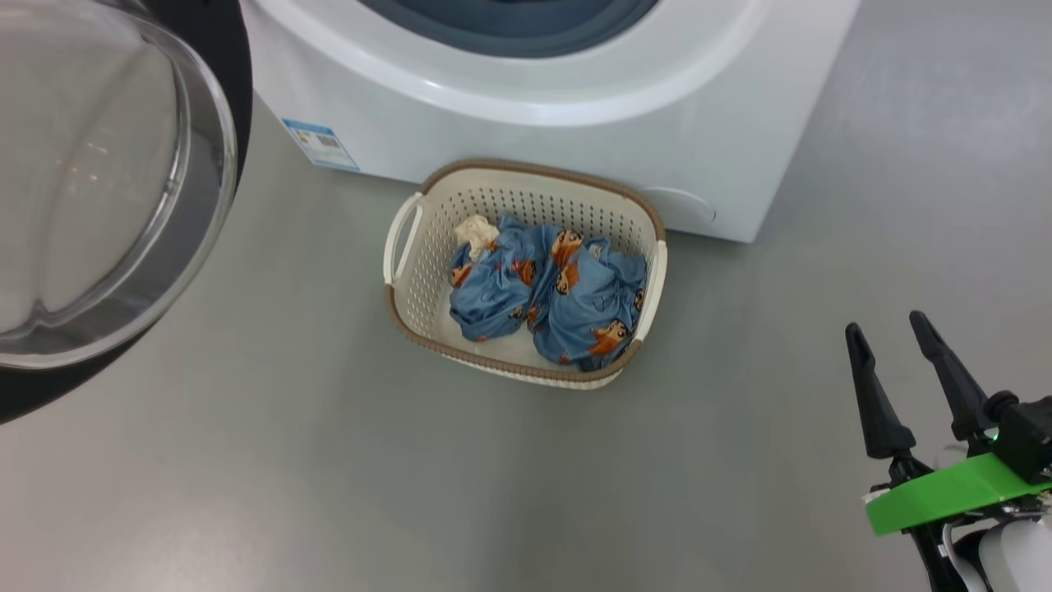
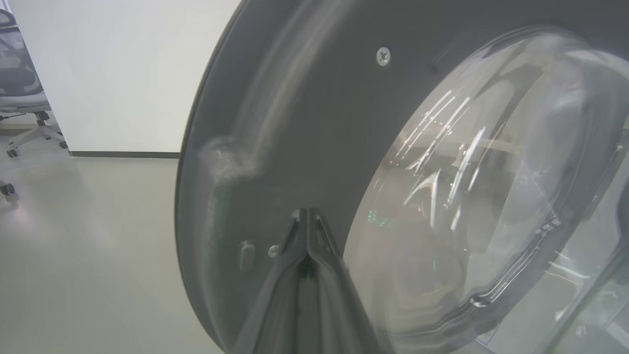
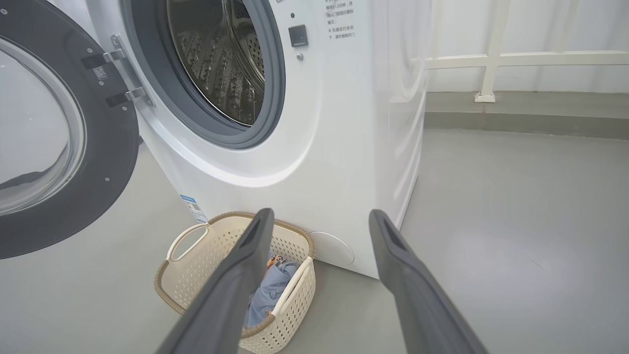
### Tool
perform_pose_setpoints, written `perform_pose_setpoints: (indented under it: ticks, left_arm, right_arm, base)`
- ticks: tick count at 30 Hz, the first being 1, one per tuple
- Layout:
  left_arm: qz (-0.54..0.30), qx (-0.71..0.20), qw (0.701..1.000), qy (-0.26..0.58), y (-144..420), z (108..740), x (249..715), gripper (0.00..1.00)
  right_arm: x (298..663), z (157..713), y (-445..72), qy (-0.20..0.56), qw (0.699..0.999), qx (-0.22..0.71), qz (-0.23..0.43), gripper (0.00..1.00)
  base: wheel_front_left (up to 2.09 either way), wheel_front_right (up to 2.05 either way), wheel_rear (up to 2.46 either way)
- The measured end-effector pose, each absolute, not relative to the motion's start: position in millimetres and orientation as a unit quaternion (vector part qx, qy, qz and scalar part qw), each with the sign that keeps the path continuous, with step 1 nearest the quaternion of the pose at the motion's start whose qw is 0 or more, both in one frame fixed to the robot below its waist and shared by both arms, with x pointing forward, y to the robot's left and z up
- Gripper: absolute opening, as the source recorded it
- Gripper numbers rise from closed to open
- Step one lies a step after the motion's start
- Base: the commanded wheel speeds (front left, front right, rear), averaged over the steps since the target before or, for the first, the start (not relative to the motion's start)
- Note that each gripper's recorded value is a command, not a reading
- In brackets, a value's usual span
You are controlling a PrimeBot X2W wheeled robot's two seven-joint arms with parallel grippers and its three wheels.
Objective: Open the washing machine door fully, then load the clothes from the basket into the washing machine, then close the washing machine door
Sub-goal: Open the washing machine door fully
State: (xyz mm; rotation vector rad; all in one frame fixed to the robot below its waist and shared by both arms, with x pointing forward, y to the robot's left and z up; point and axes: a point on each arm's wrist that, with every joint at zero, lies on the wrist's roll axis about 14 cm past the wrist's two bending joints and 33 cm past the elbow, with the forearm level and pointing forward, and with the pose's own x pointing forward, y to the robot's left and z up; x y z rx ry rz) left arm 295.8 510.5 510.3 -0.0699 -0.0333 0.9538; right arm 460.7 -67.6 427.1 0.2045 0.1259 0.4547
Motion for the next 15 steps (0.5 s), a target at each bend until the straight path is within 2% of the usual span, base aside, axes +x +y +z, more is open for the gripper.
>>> perform_pose_setpoints:
  ticks: [4,5,7,8,9,10,15]
  left_arm:
    - [0.446,-0.04,0.894,-0.017,498,505,283,0.0]
    - [0.442,-0.041,0.896,-0.018,495,505,282,0.07]
    - [0.435,-0.041,0.899,-0.024,491,507,277,0.43]
    - [0.433,-0.04,0.9,-0.027,490,509,275,0.65]
    - [0.429,-0.038,0.902,-0.029,488,511,272,0.97]
    - [0.425,-0.037,0.904,-0.03,486,511,270,1.0]
    - [0.383,-0.037,0.922,-0.028,464,508,275,1.0]
  right_arm:
    - [452,436,-68,0.056,0.968,0.099,0.224,1.0]
    - [452,440,-68,0.052,0.968,0.1,0.225,1.0]
    - [449,447,-66,0.044,0.968,0.102,0.225,1.0]
    - [447,449,-66,0.043,0.968,0.102,0.225,1.0]
    - [444,450,-67,0.043,0.968,0.101,0.224,1.0]
    - [441,451,-68,0.044,0.969,0.1,0.223,1.0]
    - [432,458,-72,0.038,0.97,0.097,0.22,1.0]
  base:
    - [0.0,0.0,0.0]
    - [0.0,0.0,0.0]
    - [0.0,0.0,0.0]
    - [0.0,0.0,0.0]
    - [0.0,0.0,0.0]
    - [0.0,0.0,0.0]
    - [0.0,0.0,0.0]
